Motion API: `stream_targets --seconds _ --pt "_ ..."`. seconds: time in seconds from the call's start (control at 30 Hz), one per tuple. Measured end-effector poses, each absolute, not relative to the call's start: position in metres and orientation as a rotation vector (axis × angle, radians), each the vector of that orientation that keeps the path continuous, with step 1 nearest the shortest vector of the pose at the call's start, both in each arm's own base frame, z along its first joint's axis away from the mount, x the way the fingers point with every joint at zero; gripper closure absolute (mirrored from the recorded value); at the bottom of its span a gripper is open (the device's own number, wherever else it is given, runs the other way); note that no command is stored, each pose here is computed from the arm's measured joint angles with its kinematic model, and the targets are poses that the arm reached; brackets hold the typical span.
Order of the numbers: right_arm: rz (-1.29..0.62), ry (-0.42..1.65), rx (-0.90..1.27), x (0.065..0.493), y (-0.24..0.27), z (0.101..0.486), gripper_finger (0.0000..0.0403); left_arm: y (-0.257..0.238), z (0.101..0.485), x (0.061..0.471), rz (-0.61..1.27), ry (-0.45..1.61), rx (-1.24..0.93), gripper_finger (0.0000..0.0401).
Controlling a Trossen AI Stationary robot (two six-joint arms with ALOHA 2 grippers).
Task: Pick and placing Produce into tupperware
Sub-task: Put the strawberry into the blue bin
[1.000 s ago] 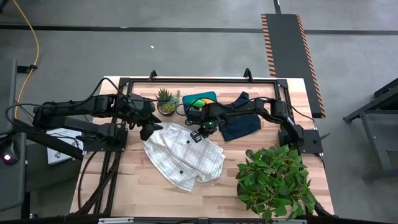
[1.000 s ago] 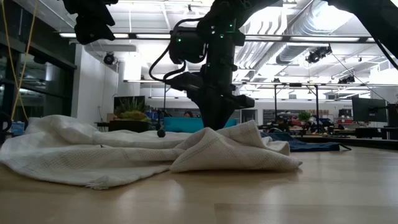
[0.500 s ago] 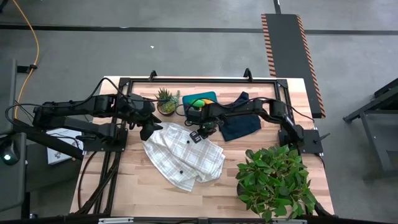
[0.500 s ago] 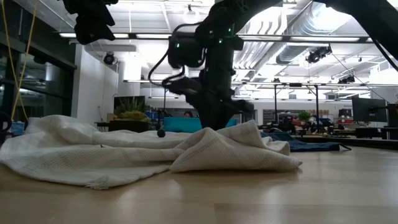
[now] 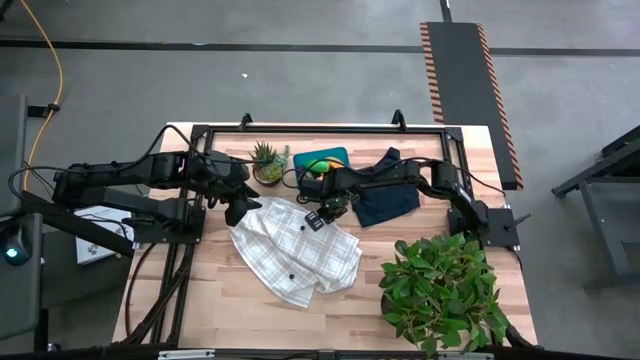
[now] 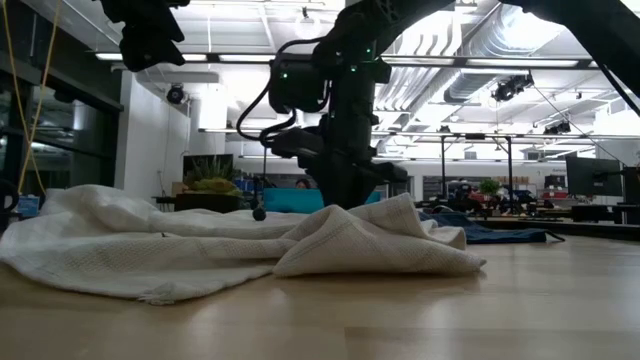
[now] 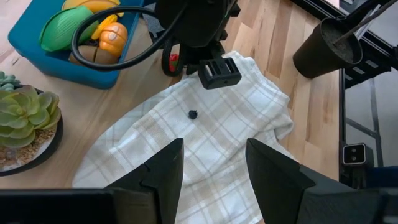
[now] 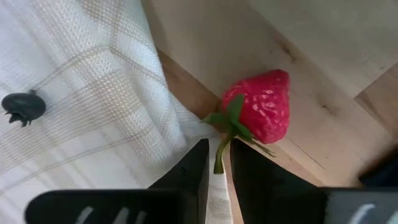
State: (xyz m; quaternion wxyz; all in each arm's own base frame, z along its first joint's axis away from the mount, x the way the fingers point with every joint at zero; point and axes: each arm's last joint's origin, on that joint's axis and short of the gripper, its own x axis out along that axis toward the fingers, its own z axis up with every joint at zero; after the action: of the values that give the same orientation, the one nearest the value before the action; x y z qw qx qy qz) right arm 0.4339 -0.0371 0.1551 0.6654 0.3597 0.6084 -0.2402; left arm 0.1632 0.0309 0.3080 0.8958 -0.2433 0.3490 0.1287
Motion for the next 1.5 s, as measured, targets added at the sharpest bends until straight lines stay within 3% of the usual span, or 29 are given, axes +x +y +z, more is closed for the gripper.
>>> stream_targets --seconds 0.23,0.67,1.27,1.5 --pt "-0.549 1.370 0.792 0.434 -0.038 0.155 0.0397 0.031 0.308 0.163 0.266 0.724 -0.503 0.0238" --pt "-0.548 1.353 0.787 0.434 -0.038 0.160 0.0401 0.031 0.308 0.163 0.263 0.726 -0.495 0.0238" --pt "-0.536 1.169 0.623 0.452 -0.046 0.252 0.0403 0.031 0.308 0.163 0.262 0.727 -0.490 0.0238" --pt "-0.555 1.206 0.579 0.445 -0.060 0.264 0.0403 0.031 0.308 0.163 0.262 0.727 -0.490 0.0238"
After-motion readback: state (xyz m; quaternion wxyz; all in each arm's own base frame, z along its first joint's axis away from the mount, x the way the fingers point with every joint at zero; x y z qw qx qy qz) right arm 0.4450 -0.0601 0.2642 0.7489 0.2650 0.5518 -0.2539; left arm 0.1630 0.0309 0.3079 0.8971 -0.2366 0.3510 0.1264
